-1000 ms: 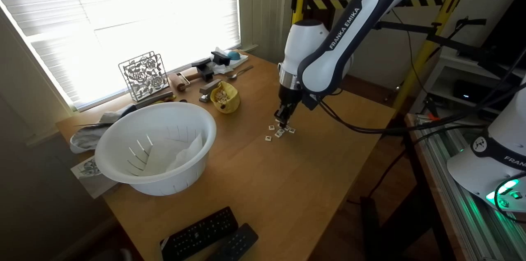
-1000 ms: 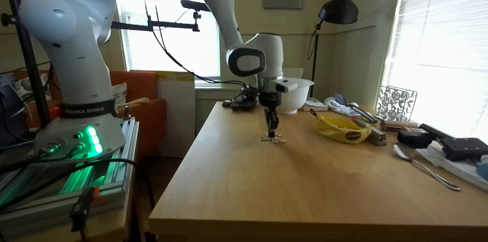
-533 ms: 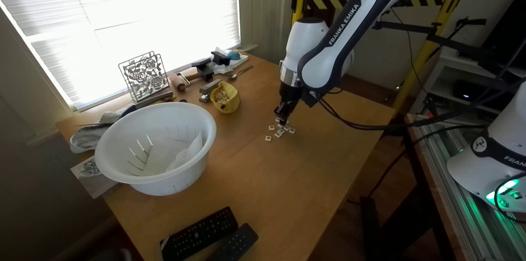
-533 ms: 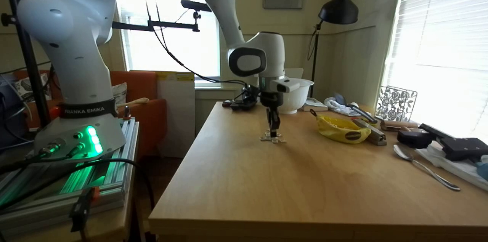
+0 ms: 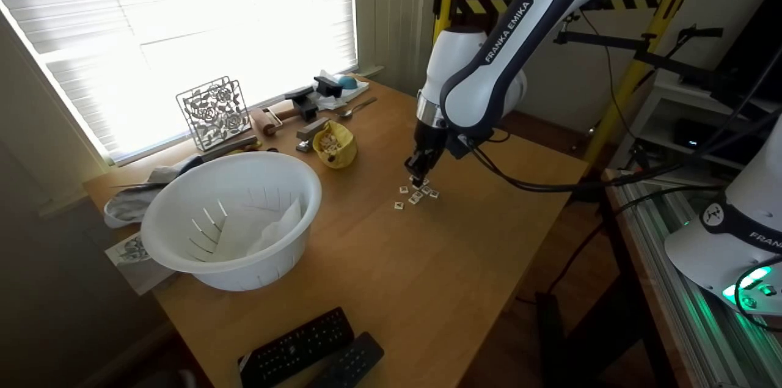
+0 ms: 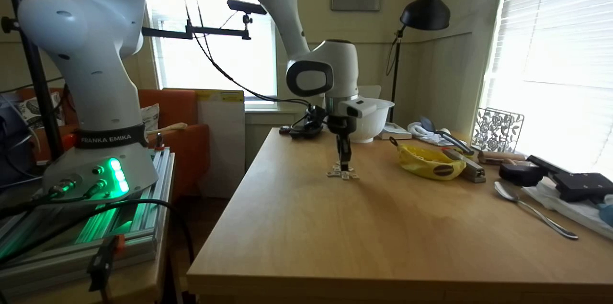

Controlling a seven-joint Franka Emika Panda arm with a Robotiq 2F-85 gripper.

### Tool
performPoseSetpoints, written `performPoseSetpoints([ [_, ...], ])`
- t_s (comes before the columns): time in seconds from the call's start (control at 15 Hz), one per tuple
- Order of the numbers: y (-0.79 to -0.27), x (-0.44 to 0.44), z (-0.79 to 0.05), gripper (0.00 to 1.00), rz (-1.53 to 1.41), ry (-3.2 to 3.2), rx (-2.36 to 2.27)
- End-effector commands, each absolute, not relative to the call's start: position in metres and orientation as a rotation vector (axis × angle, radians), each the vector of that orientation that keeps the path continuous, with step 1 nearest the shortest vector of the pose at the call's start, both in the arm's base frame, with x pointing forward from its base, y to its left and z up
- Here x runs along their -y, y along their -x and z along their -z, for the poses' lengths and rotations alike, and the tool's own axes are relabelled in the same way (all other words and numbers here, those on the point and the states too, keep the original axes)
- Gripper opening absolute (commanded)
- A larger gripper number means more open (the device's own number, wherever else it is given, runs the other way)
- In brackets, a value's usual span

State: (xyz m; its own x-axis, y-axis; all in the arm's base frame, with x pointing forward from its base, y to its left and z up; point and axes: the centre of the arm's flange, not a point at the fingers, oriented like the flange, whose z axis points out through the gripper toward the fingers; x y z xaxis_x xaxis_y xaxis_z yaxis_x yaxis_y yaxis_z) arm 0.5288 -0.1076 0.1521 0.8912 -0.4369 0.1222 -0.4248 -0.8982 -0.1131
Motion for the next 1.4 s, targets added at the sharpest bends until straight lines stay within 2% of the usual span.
performPoseSetpoints([
  [0.0, -0.528, 0.111, -0.145, 0.00, 0.235, 2.948, -0.697],
  [0.6, -0.530, 0.113, -0.138, 0.00, 0.207, 2.957, -0.669],
  [1.33, -0.535, 0.094, -0.129, 0.00, 0.150, 3.064, -0.049],
])
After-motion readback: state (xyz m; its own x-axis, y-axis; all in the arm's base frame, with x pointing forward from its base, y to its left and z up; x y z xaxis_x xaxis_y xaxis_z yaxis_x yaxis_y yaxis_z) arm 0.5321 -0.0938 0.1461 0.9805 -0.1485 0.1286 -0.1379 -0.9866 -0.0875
